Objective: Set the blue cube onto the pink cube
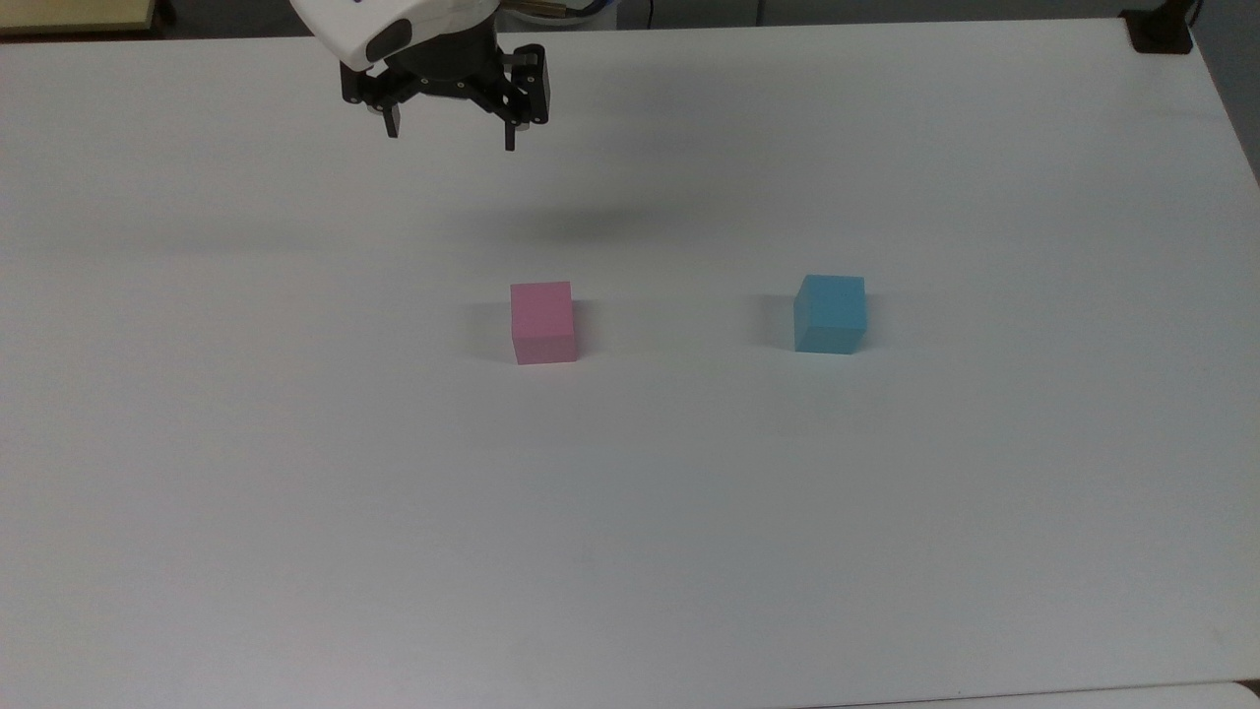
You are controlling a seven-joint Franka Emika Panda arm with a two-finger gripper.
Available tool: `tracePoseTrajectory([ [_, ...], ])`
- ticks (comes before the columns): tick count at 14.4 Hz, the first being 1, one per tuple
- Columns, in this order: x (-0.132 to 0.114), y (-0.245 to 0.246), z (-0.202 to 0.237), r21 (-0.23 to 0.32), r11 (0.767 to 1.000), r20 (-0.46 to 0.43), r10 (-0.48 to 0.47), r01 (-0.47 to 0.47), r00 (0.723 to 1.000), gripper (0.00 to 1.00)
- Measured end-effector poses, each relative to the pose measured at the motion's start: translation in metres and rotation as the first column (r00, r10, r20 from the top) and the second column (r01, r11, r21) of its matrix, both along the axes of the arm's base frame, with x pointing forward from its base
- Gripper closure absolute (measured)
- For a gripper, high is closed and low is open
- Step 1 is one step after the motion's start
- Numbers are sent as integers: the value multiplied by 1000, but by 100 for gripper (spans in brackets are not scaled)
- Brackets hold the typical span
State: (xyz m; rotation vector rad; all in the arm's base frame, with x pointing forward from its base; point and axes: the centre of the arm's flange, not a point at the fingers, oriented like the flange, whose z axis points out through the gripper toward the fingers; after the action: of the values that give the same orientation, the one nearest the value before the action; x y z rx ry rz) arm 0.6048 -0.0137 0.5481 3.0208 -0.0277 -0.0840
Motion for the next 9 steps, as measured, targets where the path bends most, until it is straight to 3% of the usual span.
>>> tracePoseTrajectory([
  [9,0,-6,4,0,1000,8,-9,9,1000,0],
])
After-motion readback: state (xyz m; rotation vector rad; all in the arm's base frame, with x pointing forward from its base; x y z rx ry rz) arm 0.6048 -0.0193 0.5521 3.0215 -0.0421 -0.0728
